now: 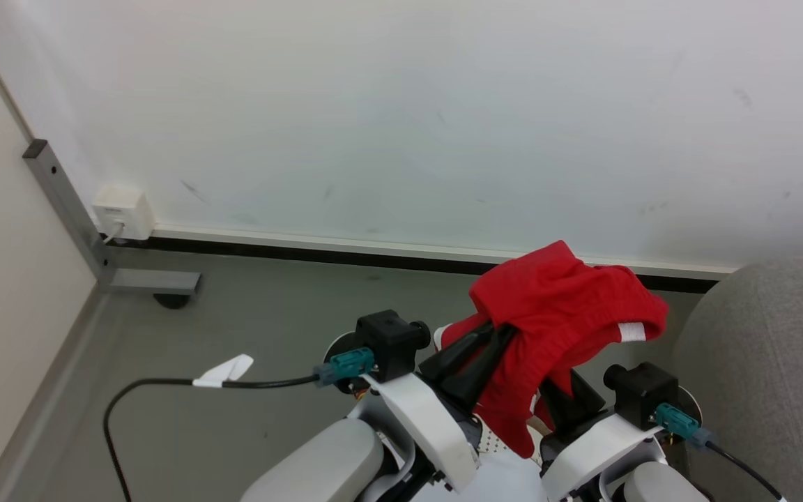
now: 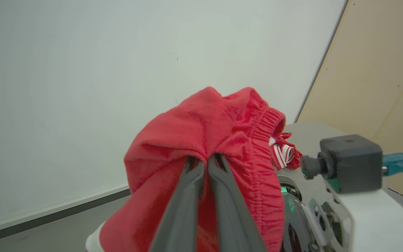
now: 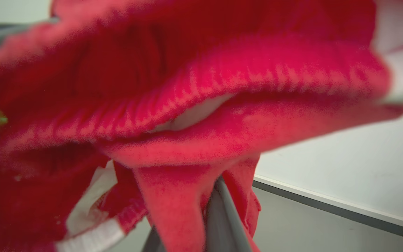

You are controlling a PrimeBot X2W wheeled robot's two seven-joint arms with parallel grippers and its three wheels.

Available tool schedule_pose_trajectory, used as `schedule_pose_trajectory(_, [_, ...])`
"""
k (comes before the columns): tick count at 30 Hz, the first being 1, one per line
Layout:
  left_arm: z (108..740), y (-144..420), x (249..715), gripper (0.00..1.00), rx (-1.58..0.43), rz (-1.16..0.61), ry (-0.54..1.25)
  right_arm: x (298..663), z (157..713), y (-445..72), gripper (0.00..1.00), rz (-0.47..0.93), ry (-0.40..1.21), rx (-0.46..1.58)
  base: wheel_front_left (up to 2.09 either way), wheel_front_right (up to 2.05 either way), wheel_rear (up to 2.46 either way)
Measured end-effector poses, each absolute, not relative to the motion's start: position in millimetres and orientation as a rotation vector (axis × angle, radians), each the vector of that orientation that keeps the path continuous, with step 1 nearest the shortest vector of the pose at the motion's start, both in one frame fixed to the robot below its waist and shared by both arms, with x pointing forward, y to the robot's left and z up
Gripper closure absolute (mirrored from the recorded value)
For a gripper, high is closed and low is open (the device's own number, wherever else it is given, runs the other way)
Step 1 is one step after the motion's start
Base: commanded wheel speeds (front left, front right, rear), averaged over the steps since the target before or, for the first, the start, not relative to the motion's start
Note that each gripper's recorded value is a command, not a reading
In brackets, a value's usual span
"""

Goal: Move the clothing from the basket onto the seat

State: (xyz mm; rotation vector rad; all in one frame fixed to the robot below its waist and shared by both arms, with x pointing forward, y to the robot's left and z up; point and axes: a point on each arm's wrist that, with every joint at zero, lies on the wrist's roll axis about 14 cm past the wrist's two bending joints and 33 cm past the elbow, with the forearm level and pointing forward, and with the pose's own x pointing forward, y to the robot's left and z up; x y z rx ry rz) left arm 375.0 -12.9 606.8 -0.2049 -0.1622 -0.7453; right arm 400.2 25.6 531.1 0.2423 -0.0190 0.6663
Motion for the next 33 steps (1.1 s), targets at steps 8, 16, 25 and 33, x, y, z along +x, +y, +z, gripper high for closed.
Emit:
schedule_pose_trajectory(8, [603, -38, 373, 0.0, -0.217, -0.817, -0.147, 408, 534, -18, 1.0, 0.541, -0.046, 0.27, 0.0, 0.0, 0.0])
schedule_pose_trajectory(16, [593, -73, 369, 0.0, -0.228, -0.926, -0.112, 408, 526, -93, 1.0, 0.343, -0.057, 0.277, 0.0, 0.0, 0.0])
schedule_pose_trajectory(25, [579, -118, 359, 0.0, -0.239, -1.066, -0.073, 388, 523, -192, 1.0, 0.083, -0.091, 0.251, 0.0, 0.0, 0.0])
schedule_pose_trajectory(33, [572, -156, 340, 0.0, -0.202, -1.201, -0.084, 353, 531, -266, 1.0, -0.126, -0.138, 0.221, 0.0, 0.0, 0.0])
